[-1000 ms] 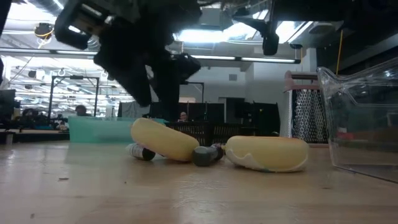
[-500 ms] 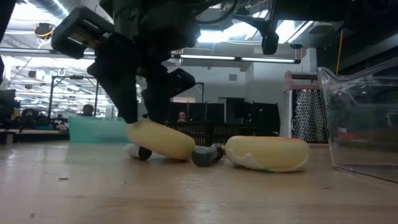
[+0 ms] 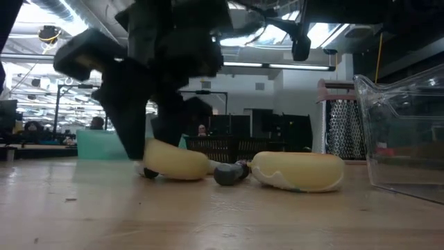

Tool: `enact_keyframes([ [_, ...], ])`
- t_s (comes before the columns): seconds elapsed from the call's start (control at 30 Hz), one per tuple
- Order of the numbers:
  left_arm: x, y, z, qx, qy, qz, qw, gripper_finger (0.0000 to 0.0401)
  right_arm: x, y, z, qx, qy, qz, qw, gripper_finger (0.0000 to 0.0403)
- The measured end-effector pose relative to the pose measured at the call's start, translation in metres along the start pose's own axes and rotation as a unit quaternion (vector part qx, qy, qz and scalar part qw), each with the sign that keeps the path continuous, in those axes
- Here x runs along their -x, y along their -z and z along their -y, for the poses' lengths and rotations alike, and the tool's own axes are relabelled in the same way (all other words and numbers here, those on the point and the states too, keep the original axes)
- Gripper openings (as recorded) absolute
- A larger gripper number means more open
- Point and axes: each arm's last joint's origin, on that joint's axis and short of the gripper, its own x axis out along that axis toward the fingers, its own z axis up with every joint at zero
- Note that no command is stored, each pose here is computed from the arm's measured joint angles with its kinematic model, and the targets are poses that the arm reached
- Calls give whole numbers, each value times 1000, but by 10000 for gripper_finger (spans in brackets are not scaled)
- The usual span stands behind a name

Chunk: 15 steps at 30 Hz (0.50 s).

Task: Pick & Place Food Item
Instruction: Put the pink donut into the black bin

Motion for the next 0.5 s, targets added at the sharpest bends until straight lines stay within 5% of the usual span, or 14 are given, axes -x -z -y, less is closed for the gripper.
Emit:
enact_keyframes([
  [0.2,-10,1,-2,23,13,-15,1000,174,0,0,0,0,0,0,1000,228],
  [0.5,28,-23,-16,50,5,48,998,44,0,-2,2,-1,3,5,1000,228],
])
